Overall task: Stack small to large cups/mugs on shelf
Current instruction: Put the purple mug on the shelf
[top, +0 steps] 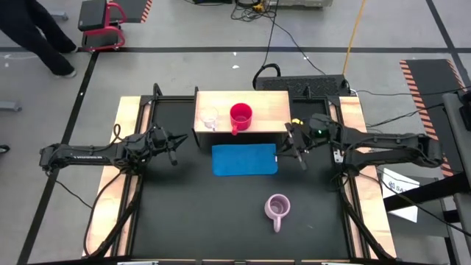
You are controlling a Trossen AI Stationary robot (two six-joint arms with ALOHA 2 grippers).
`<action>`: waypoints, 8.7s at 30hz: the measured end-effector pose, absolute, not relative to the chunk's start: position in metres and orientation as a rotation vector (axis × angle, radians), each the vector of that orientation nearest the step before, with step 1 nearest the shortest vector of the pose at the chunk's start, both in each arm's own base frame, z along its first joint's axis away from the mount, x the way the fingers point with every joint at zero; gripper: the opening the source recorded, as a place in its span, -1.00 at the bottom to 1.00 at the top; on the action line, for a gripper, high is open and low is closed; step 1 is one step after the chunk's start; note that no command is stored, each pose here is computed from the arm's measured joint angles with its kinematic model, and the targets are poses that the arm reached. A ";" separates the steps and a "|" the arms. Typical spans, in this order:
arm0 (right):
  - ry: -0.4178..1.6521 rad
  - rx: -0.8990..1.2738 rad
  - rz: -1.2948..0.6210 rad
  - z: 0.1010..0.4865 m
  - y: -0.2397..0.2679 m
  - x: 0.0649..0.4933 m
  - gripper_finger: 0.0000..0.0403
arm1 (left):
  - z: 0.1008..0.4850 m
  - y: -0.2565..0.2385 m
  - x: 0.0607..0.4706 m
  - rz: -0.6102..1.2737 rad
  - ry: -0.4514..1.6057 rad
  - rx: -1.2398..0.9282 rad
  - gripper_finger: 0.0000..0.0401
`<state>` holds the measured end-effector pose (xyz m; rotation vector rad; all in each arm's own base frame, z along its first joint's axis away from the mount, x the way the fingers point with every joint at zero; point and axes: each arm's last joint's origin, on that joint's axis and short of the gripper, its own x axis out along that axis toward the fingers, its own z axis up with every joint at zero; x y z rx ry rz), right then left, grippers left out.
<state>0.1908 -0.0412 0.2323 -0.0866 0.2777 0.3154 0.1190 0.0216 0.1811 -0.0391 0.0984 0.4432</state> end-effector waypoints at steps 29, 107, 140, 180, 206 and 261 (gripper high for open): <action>0.116 -0.012 0.277 0.155 -0.017 0.138 -1.00 | 0.182 0.020 0.120 0.399 0.081 -0.070 -0.85; -0.101 -0.197 0.392 0.171 0.057 0.134 -1.00 | 0.188 -0.023 0.116 0.129 0.066 0.130 -0.85; 0.105 0.011 0.301 0.161 0.018 0.120 -1.00 | 0.184 -0.012 0.086 0.206 0.066 0.065 -0.85; 0.195 -0.142 0.575 0.240 0.049 0.135 -1.00 | 0.180 -0.011 0.086 0.217 0.098 0.029 -0.85; 0.615 -0.254 0.569 0.295 0.081 0.184 -1.00 | 0.180 -0.012 0.086 0.200 0.097 0.027 -0.85; 1.047 -0.326 0.607 0.267 0.137 0.226 -0.86 | 0.178 -0.012 0.086 0.201 0.118 0.028 -0.85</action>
